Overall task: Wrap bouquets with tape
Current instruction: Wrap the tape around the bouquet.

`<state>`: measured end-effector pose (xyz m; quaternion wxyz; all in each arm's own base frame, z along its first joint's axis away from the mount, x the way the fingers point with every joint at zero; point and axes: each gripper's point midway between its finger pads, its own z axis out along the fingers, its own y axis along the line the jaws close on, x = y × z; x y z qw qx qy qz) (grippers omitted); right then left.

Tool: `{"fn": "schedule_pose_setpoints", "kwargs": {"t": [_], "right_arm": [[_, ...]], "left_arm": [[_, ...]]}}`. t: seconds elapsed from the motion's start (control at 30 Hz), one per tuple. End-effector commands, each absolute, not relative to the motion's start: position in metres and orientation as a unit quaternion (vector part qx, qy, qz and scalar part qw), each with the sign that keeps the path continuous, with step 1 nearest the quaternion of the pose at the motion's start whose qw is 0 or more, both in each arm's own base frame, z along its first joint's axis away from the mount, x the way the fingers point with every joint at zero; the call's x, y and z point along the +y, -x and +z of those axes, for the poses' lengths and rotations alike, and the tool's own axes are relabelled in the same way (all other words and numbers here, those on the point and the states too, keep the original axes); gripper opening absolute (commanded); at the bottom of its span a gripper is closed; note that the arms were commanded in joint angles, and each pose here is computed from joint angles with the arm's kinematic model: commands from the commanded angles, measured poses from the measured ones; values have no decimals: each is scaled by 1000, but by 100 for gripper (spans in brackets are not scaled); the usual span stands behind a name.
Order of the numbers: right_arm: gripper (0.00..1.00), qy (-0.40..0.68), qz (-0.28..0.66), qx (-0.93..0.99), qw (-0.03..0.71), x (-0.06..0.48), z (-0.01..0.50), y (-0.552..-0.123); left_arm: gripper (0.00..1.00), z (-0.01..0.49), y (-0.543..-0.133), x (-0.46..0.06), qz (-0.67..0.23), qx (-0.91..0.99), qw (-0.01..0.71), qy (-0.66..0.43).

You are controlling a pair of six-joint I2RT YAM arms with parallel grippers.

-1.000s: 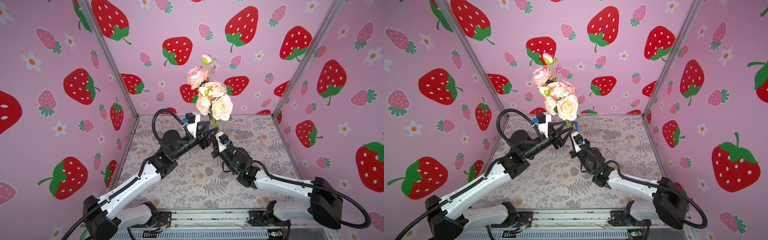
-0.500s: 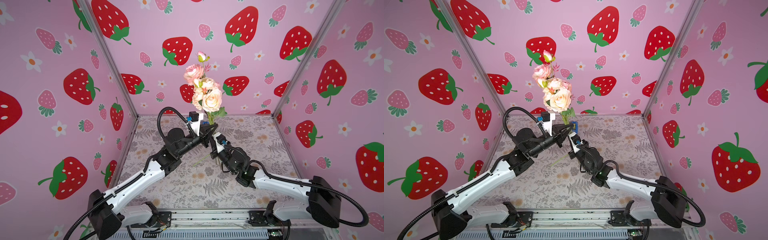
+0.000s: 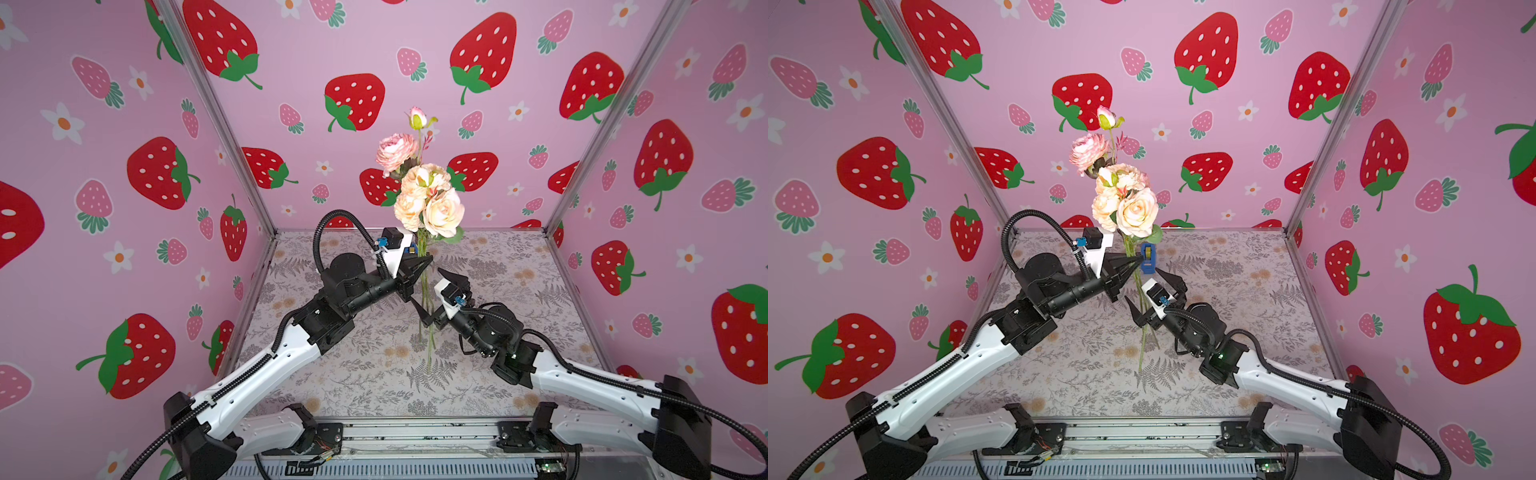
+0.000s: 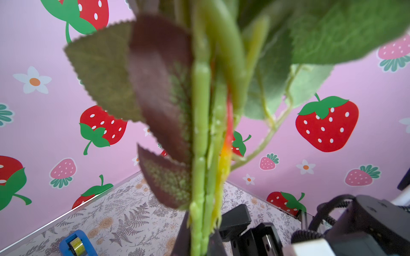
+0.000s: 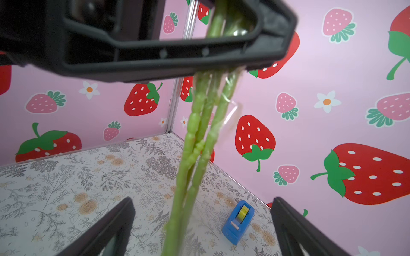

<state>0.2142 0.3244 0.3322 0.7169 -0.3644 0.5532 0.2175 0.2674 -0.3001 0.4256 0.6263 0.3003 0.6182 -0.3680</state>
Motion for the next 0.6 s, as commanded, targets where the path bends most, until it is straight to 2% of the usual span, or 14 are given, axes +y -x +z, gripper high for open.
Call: {"fn": "schedule_pose_setpoints", "kwargs": {"t": [0.0,0.17,0.27,0.47,0.57], "right_arm": [[100,430,243,548,675,330,309,-190],[100,433,270,570,644,336,290,-186],[100,426,278,581,635,339,279,-188],[100,480,299,469,678,345,282,-157],[100,509,296,448,673,350,280,-149]], "left_arm": [[0,469,-273,-270,-314,572,707,-272],[0,484,-275,-255,-318,570,722,-229],[0,493,-275,-254,-356,571,709,-212],[0,482,-287,-281,-395,598,651,-248],[0,480,-297,-289,-406,598,642,-256]]}}
